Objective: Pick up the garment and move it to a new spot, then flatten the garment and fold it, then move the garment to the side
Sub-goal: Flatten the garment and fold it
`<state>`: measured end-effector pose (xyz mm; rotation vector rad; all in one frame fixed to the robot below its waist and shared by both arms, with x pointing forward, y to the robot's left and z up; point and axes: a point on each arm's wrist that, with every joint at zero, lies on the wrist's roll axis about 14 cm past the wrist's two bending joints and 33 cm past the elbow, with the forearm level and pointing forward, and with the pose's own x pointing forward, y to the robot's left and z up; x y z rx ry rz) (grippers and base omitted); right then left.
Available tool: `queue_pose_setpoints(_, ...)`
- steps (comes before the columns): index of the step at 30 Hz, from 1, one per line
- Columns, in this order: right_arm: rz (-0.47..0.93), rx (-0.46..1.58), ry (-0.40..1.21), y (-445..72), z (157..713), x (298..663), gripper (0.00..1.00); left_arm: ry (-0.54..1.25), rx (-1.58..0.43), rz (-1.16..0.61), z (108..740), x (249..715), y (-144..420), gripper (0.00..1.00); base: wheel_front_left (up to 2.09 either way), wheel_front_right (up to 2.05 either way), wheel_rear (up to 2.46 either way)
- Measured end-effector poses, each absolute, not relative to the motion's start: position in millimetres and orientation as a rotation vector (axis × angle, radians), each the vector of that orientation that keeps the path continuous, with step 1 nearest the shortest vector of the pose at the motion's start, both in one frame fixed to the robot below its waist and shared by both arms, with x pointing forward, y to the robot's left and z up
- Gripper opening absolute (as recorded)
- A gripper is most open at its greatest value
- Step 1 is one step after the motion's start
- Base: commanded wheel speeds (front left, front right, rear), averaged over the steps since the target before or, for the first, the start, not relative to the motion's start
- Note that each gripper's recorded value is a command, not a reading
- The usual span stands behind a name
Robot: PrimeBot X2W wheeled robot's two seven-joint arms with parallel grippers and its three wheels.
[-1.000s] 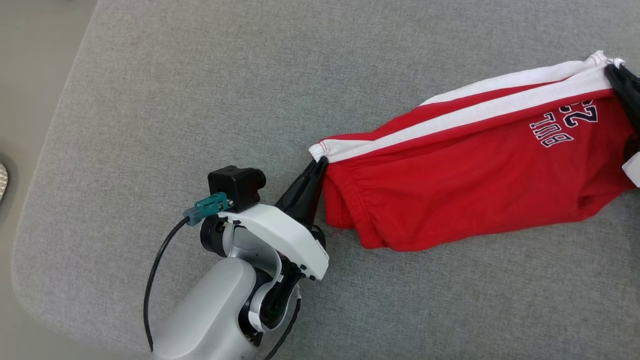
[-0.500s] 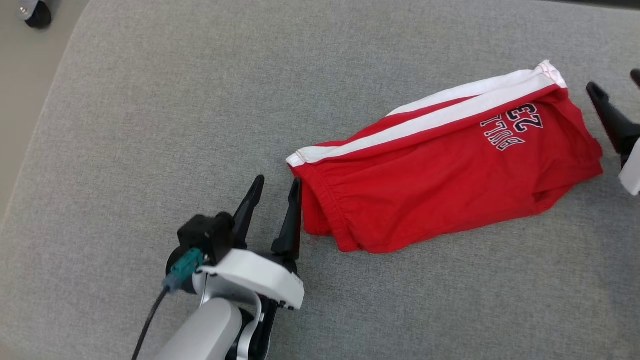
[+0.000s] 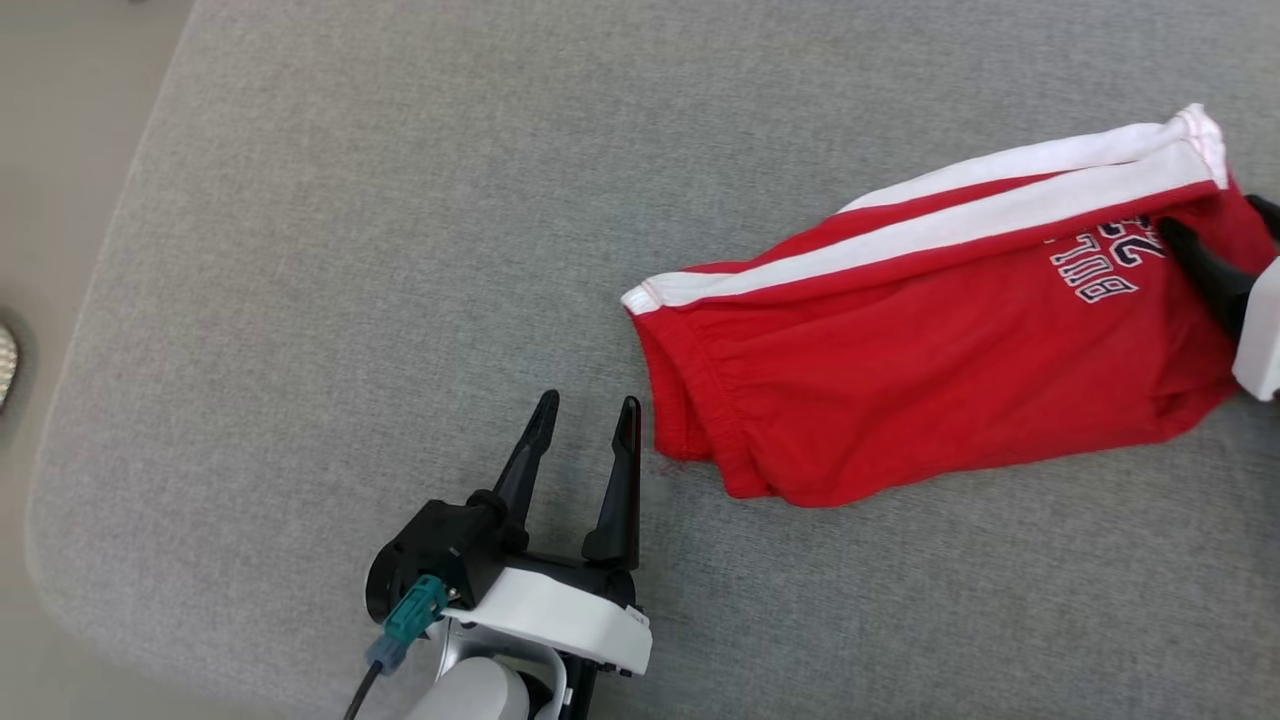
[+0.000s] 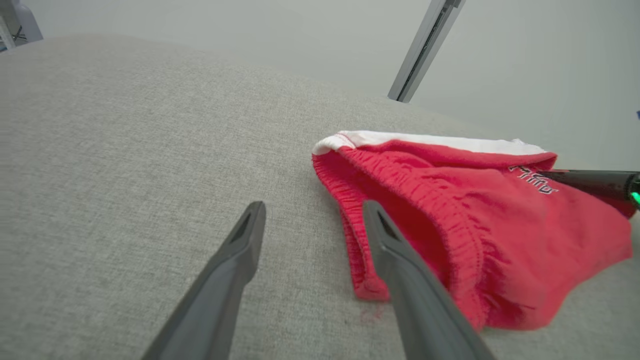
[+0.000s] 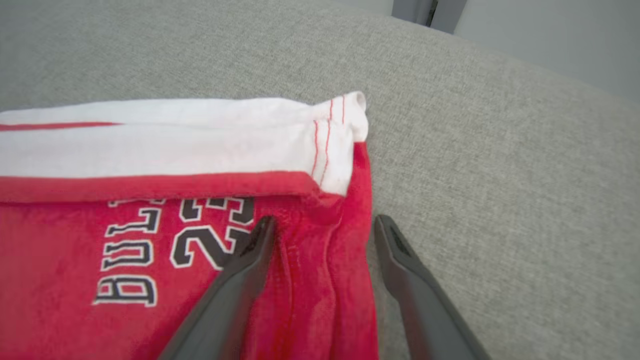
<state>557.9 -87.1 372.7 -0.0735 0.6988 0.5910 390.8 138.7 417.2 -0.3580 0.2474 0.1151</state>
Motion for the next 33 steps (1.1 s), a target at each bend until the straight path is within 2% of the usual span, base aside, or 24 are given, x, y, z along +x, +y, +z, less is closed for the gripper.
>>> queue_pose_setpoints(4,0.610,-0.055,0.730,-74,362,558,1.00,0.238,-0.343,0.144,417,391,150,1.00,0.00,0.00,0.00)
queue_pose_setpoints(5,0.615,-0.049,0.732,-72,362,557,0.88,0.236,-0.340,0.149,417,391,152,1.00,0.00,0.00,0.00)
queue_pose_setpoints(6,0.616,-0.047,0.734,-71,362,556,0.20,0.232,-0.340,0.148,417,392,152,1.00,0.00,0.00,0.00)
queue_pose_setpoints(7,0.617,-0.042,0.733,-71,364,555,0.00,0.230,-0.338,0.151,417,392,153,1.00,0.00,0.00,0.00)
queue_pose_setpoints(17,0.552,0.165,0.719,-90,384,505,0.00,0.267,-0.334,0.058,406,380,131,1.00,0.00,0.00,0.00)
queue_pose_setpoints(27,0.191,0.313,0.657,-207,398,466,0.00,0.225,-0.325,-0.006,422,368,123,1.00,0.00,0.00,0.00)
queue_pose_setpoints(31,0.094,0.329,0.659,-239,396,466,0.00,0.227,-0.333,-0.004,422,363,122,1.00,0.00,0.00,0.00)
queue_pose_setpoints(33,0.050,0.310,0.607,-263,415,482,0.00,0.230,-0.340,0.006,421,360,124,1.00,0.00,0.00,0.00)
